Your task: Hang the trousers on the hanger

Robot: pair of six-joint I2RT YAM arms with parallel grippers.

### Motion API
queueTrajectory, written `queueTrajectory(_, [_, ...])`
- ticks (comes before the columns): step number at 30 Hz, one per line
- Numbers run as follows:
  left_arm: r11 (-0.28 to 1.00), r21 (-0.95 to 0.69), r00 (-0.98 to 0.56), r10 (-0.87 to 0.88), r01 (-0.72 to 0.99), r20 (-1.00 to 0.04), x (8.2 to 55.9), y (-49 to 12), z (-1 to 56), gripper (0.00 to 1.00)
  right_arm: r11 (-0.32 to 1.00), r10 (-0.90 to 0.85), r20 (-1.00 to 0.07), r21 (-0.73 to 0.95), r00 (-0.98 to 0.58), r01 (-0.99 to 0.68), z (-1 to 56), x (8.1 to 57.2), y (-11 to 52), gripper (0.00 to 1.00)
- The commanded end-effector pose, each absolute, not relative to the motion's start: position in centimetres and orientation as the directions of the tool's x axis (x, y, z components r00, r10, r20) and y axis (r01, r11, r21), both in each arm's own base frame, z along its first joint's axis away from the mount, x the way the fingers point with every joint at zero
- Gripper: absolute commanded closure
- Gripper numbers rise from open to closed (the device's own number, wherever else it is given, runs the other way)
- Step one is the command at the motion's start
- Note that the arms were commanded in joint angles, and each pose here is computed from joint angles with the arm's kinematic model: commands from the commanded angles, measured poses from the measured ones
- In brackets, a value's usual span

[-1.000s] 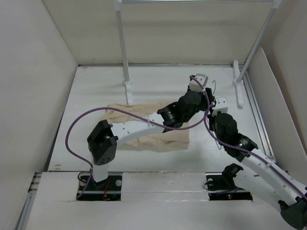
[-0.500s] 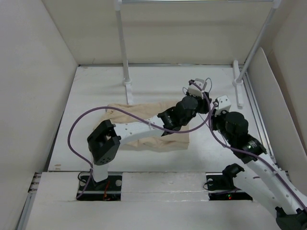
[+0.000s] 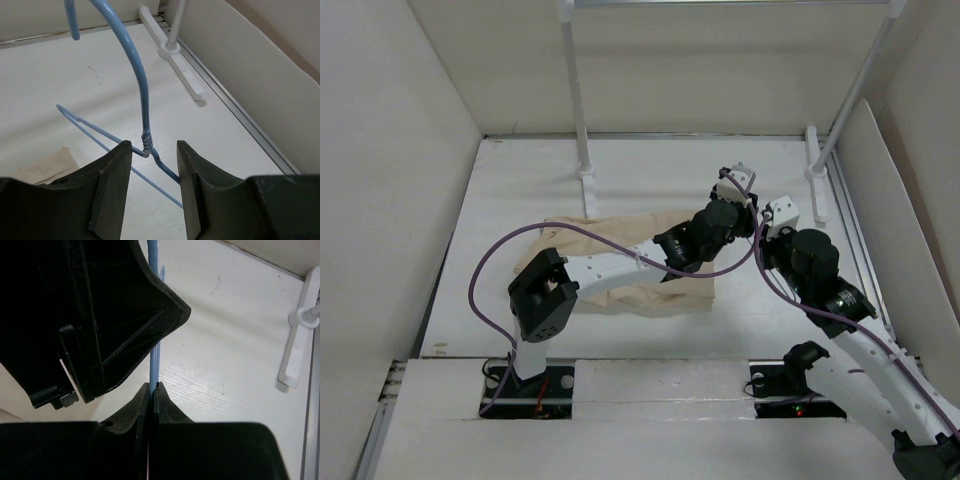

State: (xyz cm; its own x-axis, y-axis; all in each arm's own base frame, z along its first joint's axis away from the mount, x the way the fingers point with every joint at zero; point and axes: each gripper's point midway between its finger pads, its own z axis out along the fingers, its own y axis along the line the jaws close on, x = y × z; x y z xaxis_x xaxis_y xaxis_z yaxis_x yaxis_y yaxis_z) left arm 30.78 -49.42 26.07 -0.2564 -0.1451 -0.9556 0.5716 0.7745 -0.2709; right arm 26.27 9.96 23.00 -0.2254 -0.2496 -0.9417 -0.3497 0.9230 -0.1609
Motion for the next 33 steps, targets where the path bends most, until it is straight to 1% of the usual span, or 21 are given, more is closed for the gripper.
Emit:
queueTrajectory(1, [0.768, -0.283, -0.215, -0.192, 0.575, -0.958, 31.1, -49.9, 28.8, 0.63, 0.911, -0.216, -0.969, -0.156, -0.121, -0.383, 26.2, 26.4, 11.3, 1.0])
queueTrajectory(5, [0.774, -0.289, -0.214, -0.201, 0.563, -0.956, 31.5, -50.2, 28.6, 0.66, 0.914, -0.239, -0.96, -0.173, -0.143, -0.368, 25.3, 26.0, 11.3, 1.0])
queueTrajectory(8, [0.78, -0.291, -0.216, -0.202, 0.555, -0.955, 31.7, -50.4, 28.3, 0.72, 0.91, -0.241, -0.958, -0.167, -0.157, -0.379, 24.4, 25.7, 11.7, 1.0])
queueTrajectory(11, [0.779, -0.294, -0.22, -0.204, 0.554, -0.954, 31.8, -50.5, 28.2, 0.86, 0.916, -0.248, -0.951, -0.167, -0.187, -0.365, 22.9, 25.6, 11.4, 1.0])
queueTrajectory(12, [0.78, -0.293, -0.221, -0.202, 0.553, -0.954, 31.8, -50.6, 28.0, 0.95, 0.916, -0.244, -0.952, -0.162, -0.187, -0.368, 22.8, 25.3, 11.5, 1.0])
queueTrajectory(13, [0.785, -0.289, -0.225, -0.195, 0.548, -0.955, 31.9, -50.6, 27.6, 1.0, 0.918, -0.245, -0.95, -0.163, -0.195, -0.363, 22.3, 25.2, 11.3, 1.0])
queueTrajectory(17, [0.779, -0.304, -0.245, -0.197, 0.549, -0.949, 31.4, -50.2, 26.8, 1.0, 0.932, -0.244, -0.947, -0.169, -0.209, -0.322, 21.7, 25.1, 10.4, 1.0])
queueTrajectory(19, [0.762, -0.332, -0.244, -0.232, 0.556, -0.942, 31.0, -49.8, 27.4, 1.0, 0.929, -0.255, -0.941, -0.174, -0.224, -0.326, 21.2, 24.9, 10.2, 1.0])
queueTrajectory(20, [0.765, -0.331, -0.256, -0.222, 0.552, -0.941, 30.7, -49.3, 26.3, 1.0, 0.926, -0.259, -0.939, -0.176, -0.225, -0.334, 21.2, 24.8, 10.3, 0.93])
queueTrajectory(21, [0.758, -0.348, -0.258, -0.241, 0.552, -0.935, 30.4, -48.9, 26.8, 1.0, 0.921, -0.269, -0.939, -0.186, -0.216, -0.342, 21.3, 24.7, 10.3, 0.83])
queueTrajectory(22, [0.748, -0.37, -0.26, -0.268, 0.55, -0.928, 30.3, -48.6, 27.1, 1.0, 0.917, -0.279, -0.935, -0.191, -0.219, -0.351, 21.3, 24.4, 10.3, 0.66])
queueTrajectory(23, [0.751, -0.374, -0.276, -0.261, 0.545, -0.925, 29.9, -48.1, 25.7, 1.0, 0.916, -0.28, -0.936, -0.195, -0.211, -0.35, 21.8, 24.2, 10.0, 0.61])
queueTrajectory(24, [0.735, -0.396, -0.279, -0.285, 0.55, -0.917, 29.5, -47.6, 26.5, 1.0, 0.913, -0.287, -0.939, -0.207, -0.192, -0.352, 22.7, 24.0, 9.8, 0.57])
queueTrajectory(25, [0.717, -0.429, -0.286, -0.32, 0.55, -0.903, 29.2, -47.4, 26.8, 1.0, 0.912, -0.294, -0.934, -0.21, -0.205, -0.352, 22.6, 23.6, 9.6, 0.53])
queueTrajectory(26, [0.718, -0.432, -0.302, -0.312, 0.546, -0.901, 28.9, -46.9, 25.5, 1.0, 0.912, -0.277, -0.943, -0.198, -0.184, -0.359, 23.2, 23.4, 9.7, 0.52])
queueTrajectory(28, [0.675, -0.47, -0.296, -0.365, 0.569, -0.883, 28.2, -46.5, 26.7, 1.0, 0.907, -0.267, -0.948, -0.187, -0.174, -0.376, 23.1, 23.4, 10.1, 0.51])
queueTrajectory(29, [0.684, -0.46, -0.301, -0.347, 0.566, -0.888, 27.9, -45.8, 25.0, 1.0, 0.917, -0.258, -0.948, -0.179, -0.188, -0.357, 22.8, 23.4, 9.8, 0.52])
queueTrajectory(30, [0.666, -0.457, -0.288, -0.356, 0.589, -0.889, 27.1, -45.6, 25.5, 1.0, 0.922, -0.248, -0.948, -0.167, -0.202, -0.348, 22.4, 23.4, 9.7, 0.53])
queueTrajectory(31, [0.644, -0.466, -0.26, -0.393, 0.607, -0.882, 27.0, -45.4, 26.5, 1.0, 0.924, -0.248, -0.947, -0.169, -0.202, -0.342, 22.3, 23.5, 9.7, 0.58])
queueTrajectory(32, [0.65, -0.432, -0.251, -0.357, 0.625, -0.9, 26.6, -44.9, 25.1, 1.0, 0.923, -0.246, -0.949, -0.168, -0.195, -0.347, 22.4, 23.5, 9.8, 0.66])
queueTrajectory(33, [0.637, -0.425, -0.231, -0.367, 0.643, -0.901, 26.3, -44.7, 25.9, 1.0, 0.923, -0.249, -0.947, -0.169, -0.201, -0.347, 22.2, 23.5, 9.8, 0.73])
